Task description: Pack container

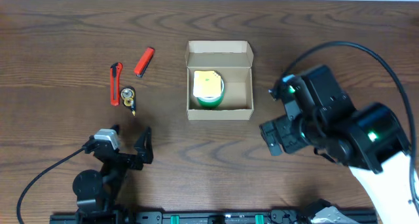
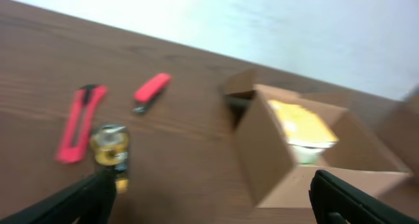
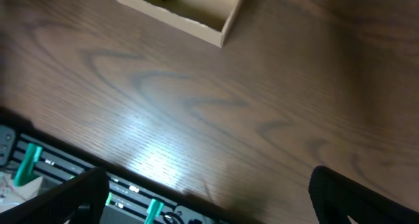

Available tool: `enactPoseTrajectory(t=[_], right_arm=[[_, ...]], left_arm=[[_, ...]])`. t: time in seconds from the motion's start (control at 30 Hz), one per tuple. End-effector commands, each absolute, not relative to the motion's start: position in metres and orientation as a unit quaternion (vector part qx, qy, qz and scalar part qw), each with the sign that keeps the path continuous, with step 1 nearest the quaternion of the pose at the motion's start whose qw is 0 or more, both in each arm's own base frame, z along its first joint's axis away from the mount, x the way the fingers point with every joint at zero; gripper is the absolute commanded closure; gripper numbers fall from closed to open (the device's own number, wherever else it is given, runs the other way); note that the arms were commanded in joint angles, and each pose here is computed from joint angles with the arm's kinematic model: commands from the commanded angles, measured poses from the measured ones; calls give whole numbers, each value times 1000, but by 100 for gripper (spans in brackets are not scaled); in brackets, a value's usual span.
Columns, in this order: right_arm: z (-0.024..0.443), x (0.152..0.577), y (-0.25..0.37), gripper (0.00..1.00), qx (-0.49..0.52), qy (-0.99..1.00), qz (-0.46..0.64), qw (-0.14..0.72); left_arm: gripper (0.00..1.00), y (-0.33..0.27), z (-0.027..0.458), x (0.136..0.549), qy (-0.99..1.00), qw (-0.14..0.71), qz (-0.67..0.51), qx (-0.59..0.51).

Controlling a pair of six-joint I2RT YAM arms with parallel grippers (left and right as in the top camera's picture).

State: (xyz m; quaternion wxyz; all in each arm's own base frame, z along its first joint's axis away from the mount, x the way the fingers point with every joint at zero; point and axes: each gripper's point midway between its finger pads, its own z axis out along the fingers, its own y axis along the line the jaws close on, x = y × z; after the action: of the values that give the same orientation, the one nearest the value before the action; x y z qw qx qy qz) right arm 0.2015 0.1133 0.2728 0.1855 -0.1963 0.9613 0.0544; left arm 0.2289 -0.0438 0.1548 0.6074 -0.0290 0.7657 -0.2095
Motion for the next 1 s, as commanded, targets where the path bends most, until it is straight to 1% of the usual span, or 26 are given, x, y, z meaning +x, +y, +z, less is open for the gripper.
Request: enactPoseTrajectory(t=[0.0,0.2,0.33,0.47,0.57,0.7,0.9,0.97], right_arm=[[277,194,112,1,-205,955,69,205],[289,188,102,1,-200,948,62,239],[290,185,100,1,-200,948,63,240],[290,186,101,1,-200,948,63,239],[289,186,101,1,-200,949,62,237],[288,186,101,1,-200,949,62,236],[288,186,101,1,-200,949,61,236],[288,186,101,1,-200,949,62,236]], left_arm=[[5,-57,195,216,747,615,-254,-13],[5,-37,249,202,774,595,-205,-70],[4,-24,282,198,807,555,-170,-106],[5,-8,306,202,849,505,-108,-113],[5,-14,326,209,867,472,-122,-104],[5,-16,352,231,858,488,-132,-97],[5,-13,361,245,846,506,-132,-101],[5,-12,370,251,837,526,-125,-85]])
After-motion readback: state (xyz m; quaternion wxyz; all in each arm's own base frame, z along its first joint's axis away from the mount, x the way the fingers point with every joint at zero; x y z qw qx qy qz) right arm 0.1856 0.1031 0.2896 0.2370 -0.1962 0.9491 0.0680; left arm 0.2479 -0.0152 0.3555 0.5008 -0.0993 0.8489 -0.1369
